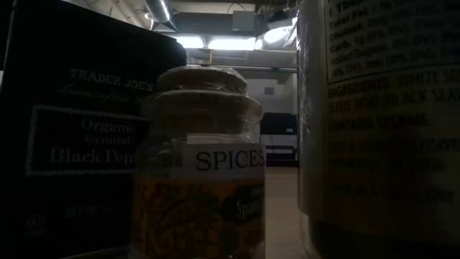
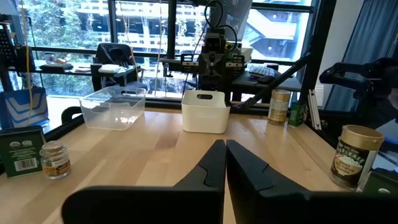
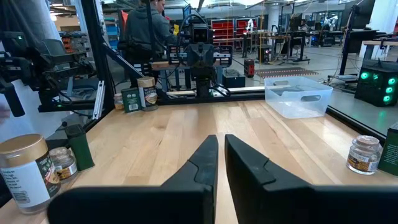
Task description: Sort spices by type
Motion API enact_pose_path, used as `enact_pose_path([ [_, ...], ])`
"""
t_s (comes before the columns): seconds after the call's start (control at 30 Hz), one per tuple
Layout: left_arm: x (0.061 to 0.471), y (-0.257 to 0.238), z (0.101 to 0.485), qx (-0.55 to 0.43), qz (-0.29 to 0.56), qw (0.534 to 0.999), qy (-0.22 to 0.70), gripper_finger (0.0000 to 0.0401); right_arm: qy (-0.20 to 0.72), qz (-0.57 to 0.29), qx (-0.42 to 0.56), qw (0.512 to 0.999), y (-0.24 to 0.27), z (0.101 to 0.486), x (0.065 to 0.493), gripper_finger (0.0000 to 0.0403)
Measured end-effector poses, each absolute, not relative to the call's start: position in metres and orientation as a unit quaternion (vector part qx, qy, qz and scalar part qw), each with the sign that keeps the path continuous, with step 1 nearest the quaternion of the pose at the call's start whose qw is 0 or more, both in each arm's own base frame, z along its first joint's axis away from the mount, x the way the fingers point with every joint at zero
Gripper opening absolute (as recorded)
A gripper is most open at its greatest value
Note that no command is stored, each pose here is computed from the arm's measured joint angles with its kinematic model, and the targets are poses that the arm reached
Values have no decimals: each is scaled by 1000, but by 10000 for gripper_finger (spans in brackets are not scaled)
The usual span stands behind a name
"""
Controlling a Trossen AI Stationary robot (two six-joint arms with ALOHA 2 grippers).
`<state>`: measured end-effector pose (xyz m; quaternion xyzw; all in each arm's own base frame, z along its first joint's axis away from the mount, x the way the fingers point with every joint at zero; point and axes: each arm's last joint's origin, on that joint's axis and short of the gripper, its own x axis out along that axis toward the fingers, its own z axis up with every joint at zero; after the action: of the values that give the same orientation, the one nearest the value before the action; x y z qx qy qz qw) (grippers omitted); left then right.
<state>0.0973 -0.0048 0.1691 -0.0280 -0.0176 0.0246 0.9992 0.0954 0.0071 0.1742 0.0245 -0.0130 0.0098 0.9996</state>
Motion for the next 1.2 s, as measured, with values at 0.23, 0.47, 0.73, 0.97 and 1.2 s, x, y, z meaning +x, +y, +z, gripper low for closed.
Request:
enact_pose_path([
  [0.23,97,-5,169,-28,25,999,-18,1,-13,10,25,1000,7,174,95,32],
  [0.47,97,-5,169,-25,25,999,-18,1,-14,10,25,1000,7,174,95,32],
  [0.73,97,-5,172,-22,25,999,-34,1,-48,-14,33,998,6,181,95,32],
  [0.97,97,-5,178,-16,25,998,-63,1,-112,-107,62,986,0,192,93,32],
  [1.2,95,-2,184,0,69,993,-92,1,-118,-176,73,975,-3,195,98,32],
])
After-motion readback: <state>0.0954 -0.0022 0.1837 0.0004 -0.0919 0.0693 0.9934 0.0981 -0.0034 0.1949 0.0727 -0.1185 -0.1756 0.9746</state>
